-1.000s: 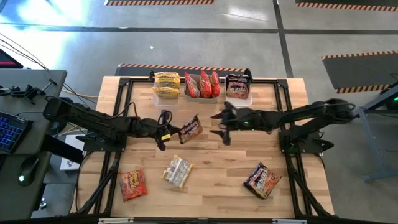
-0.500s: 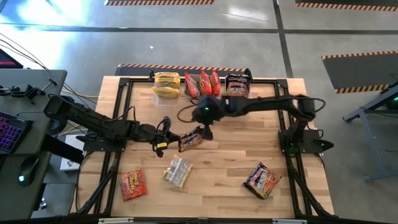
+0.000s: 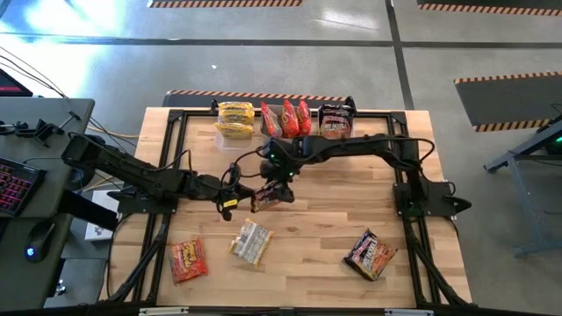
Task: Sort Maruchan noodles
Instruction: Put the top black noodle pack into the white bin
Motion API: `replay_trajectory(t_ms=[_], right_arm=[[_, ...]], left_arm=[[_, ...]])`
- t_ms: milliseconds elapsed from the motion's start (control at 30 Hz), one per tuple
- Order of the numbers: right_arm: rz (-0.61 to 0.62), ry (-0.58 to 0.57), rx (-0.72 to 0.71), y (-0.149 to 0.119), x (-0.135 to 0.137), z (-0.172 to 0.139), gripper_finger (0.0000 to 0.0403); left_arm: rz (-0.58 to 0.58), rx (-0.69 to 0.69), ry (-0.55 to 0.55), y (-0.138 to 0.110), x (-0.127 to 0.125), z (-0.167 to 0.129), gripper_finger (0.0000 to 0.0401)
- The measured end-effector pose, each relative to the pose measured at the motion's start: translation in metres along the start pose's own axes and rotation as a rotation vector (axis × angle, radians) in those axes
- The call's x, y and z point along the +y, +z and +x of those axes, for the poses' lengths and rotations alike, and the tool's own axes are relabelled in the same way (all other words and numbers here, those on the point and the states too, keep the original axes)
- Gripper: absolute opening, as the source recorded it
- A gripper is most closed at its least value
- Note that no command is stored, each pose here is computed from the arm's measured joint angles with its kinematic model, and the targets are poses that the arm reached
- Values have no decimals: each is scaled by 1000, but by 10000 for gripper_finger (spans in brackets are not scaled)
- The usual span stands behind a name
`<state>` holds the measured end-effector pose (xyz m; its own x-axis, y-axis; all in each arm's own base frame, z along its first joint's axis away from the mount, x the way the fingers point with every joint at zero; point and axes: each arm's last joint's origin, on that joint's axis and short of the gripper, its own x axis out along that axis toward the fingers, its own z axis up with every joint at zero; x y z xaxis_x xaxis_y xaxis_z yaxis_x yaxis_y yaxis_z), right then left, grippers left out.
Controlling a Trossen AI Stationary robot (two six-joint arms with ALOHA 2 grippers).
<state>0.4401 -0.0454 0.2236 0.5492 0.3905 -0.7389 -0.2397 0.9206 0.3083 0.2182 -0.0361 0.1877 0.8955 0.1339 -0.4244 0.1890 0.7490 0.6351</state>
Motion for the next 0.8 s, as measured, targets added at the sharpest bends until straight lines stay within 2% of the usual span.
replay_trajectory(t_ms=[200,500,667,800], right_arm=[[51,-122,31,-3,-3,0,248],[-17,-107,44,-3,2,3,132],[-34,-92,50,-4,4,4,87],[-27,-90,65,-4,7,-3,82]], left_arm=[[-43,7,10,0,1,0,10],[-54,9,19,0,1,0,33],[-177,40,76,-1,2,0,52],[-252,28,79,-1,3,0,67]])
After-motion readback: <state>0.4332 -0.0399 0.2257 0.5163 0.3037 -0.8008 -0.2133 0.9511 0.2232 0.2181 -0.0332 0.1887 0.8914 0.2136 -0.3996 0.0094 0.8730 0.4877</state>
